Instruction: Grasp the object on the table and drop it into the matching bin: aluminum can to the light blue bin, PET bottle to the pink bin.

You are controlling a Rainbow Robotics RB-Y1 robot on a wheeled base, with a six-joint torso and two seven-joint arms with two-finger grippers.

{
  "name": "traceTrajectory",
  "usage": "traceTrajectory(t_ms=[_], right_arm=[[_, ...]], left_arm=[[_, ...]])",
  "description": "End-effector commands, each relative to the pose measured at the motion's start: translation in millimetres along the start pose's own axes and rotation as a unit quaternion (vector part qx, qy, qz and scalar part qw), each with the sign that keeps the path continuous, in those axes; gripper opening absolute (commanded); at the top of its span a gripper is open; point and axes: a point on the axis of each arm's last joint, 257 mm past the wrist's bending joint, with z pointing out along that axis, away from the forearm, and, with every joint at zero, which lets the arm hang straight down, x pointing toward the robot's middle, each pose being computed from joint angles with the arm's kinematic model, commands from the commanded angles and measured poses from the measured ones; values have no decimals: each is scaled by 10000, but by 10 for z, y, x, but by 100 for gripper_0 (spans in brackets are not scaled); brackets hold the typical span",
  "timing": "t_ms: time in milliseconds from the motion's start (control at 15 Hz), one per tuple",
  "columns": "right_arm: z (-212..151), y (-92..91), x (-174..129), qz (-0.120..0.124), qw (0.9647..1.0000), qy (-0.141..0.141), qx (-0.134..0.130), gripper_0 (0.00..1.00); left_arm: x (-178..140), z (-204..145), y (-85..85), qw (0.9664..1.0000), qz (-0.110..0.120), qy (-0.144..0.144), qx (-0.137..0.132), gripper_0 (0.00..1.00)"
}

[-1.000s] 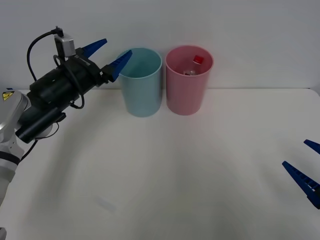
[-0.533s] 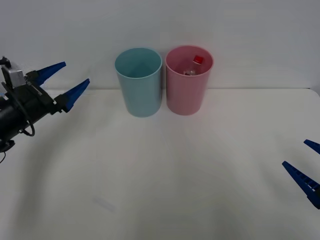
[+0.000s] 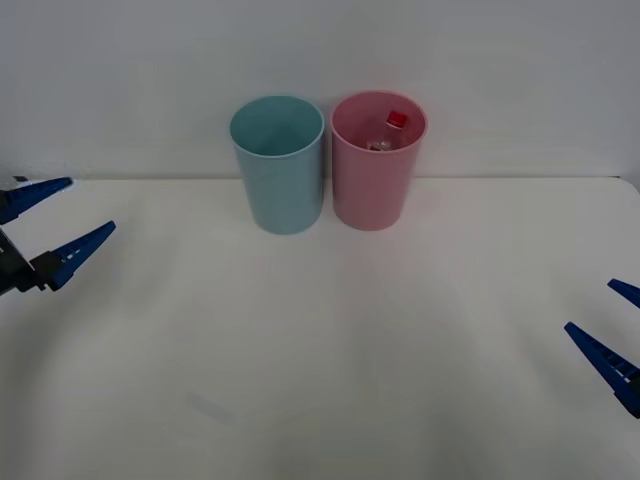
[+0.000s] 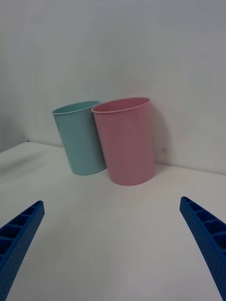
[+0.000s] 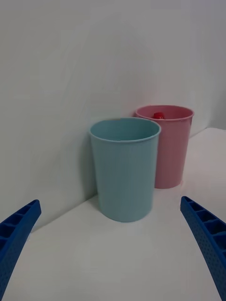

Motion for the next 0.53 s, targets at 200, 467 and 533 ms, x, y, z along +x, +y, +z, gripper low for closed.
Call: traceTrajectory(t_ms=[200, 467, 533], right_arm=[[0, 0, 0, 0, 10000, 0, 0, 100], [0, 0, 0, 0, 10000, 0, 0, 100], [0, 0, 0, 0, 10000, 0, 0, 100]], left_arm=[[206, -425, -107, 9992, 278, 283, -41, 100], [208, -636, -315, 9991, 220, 363, 70, 100], [219, -642, -373, 9991, 181, 371, 112, 100]])
